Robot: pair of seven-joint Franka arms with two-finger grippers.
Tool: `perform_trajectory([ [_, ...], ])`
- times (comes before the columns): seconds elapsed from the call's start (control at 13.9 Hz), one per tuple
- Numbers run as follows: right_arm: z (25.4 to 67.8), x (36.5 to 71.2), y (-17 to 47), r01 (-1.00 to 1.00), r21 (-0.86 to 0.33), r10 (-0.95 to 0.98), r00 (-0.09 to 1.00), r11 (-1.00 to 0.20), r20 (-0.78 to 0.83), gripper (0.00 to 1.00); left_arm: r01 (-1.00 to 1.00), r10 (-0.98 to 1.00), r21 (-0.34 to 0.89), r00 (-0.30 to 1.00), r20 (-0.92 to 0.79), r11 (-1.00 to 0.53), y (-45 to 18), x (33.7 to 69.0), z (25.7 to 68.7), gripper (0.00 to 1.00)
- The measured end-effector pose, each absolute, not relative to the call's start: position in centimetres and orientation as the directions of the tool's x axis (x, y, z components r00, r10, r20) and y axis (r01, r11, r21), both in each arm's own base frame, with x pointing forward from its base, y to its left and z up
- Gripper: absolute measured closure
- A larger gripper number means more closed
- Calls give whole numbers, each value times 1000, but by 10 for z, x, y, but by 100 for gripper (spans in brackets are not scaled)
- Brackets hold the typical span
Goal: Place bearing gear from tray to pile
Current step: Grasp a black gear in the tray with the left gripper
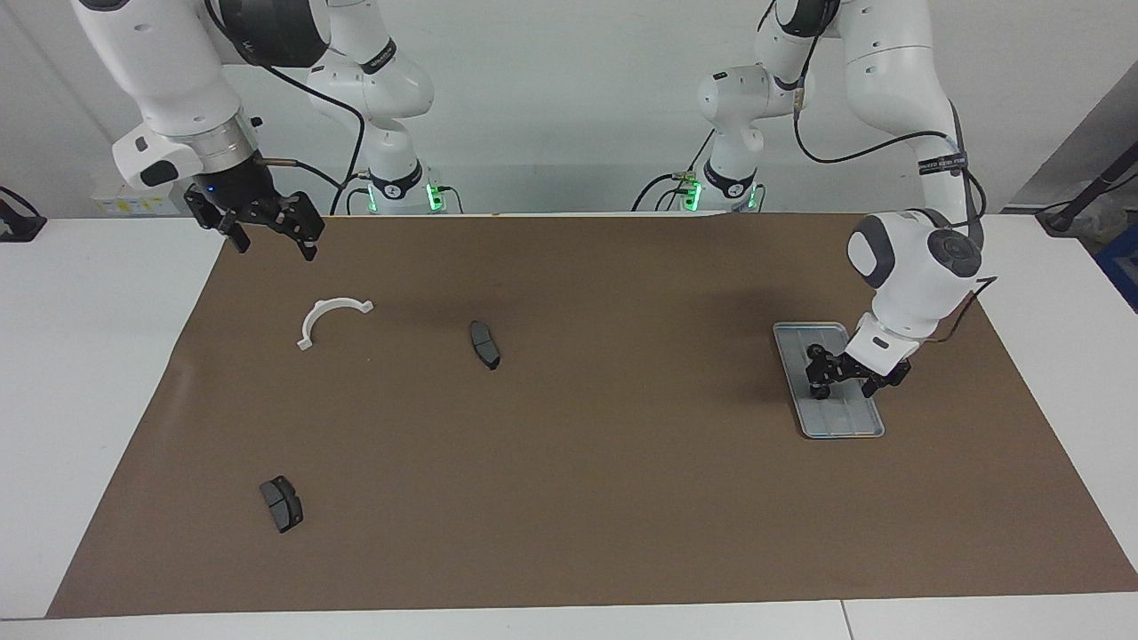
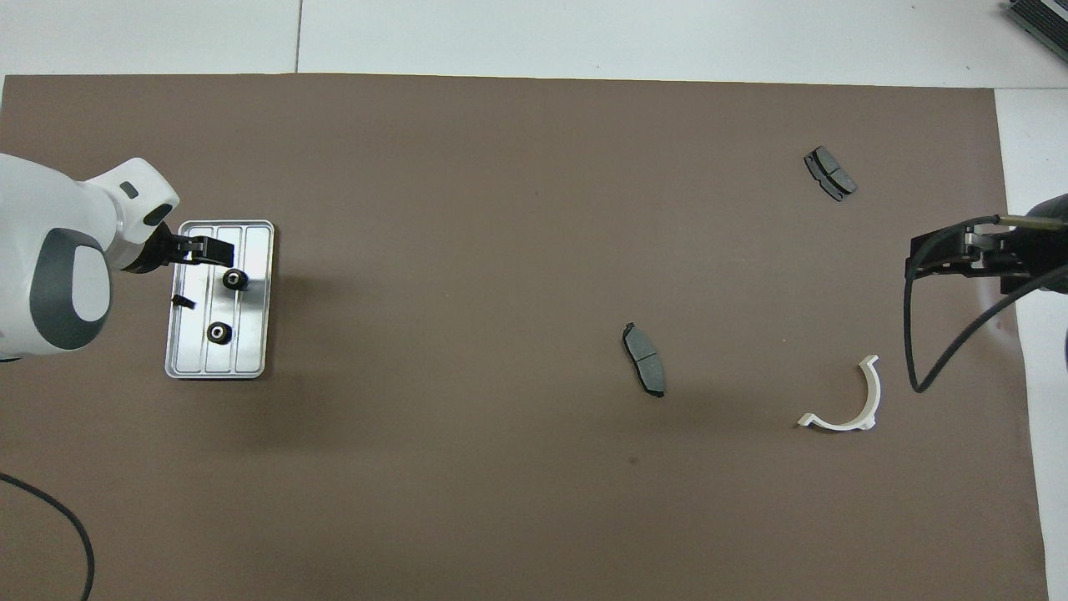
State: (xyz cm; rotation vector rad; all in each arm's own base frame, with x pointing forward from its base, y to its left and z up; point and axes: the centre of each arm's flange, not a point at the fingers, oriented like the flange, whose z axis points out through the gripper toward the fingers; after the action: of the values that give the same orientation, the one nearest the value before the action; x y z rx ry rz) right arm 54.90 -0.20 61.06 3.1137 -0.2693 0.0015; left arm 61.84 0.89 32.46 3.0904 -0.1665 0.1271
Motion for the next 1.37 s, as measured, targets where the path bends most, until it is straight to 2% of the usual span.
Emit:
perform_trajectory([
  [0.5,611,549,-2,-172,16,-172,985,-985,2,0,-112,-109,43,992,59,-993,7,610,311,0],
  [0.65,611,549,-2,-172,16,-172,985,-985,2,0,-122,-120,44,991,54,-992,0,608,308,4],
  [0.72,611,549,-2,-172,16,-172,985,-985,2,0,-126,-124,44,991,51,-991,-3,607,307,11],
  [0.79,611,549,-2,-172,16,-172,985,-985,2,0,-129,-126,44,991,48,-991,-4,606,305,12],
  [0.86,611,549,-2,-172,16,-172,985,-985,2,0,-129,-127,45,991,45,-991,-4,605,304,19],
  [1.01,611,549,-2,-172,16,-172,985,-985,2,0,-129,-127,45,991,43,-991,-4,604,303,22],
  [1.08,611,549,-2,-172,16,-172,985,-985,2,0,-129,-127,45,991,43,-991,-4,604,303,27],
  [1.37,611,549,-2,-172,16,-172,985,-985,2,0,-129,-127,45,991,40,-991,-4,603,302,33],
])
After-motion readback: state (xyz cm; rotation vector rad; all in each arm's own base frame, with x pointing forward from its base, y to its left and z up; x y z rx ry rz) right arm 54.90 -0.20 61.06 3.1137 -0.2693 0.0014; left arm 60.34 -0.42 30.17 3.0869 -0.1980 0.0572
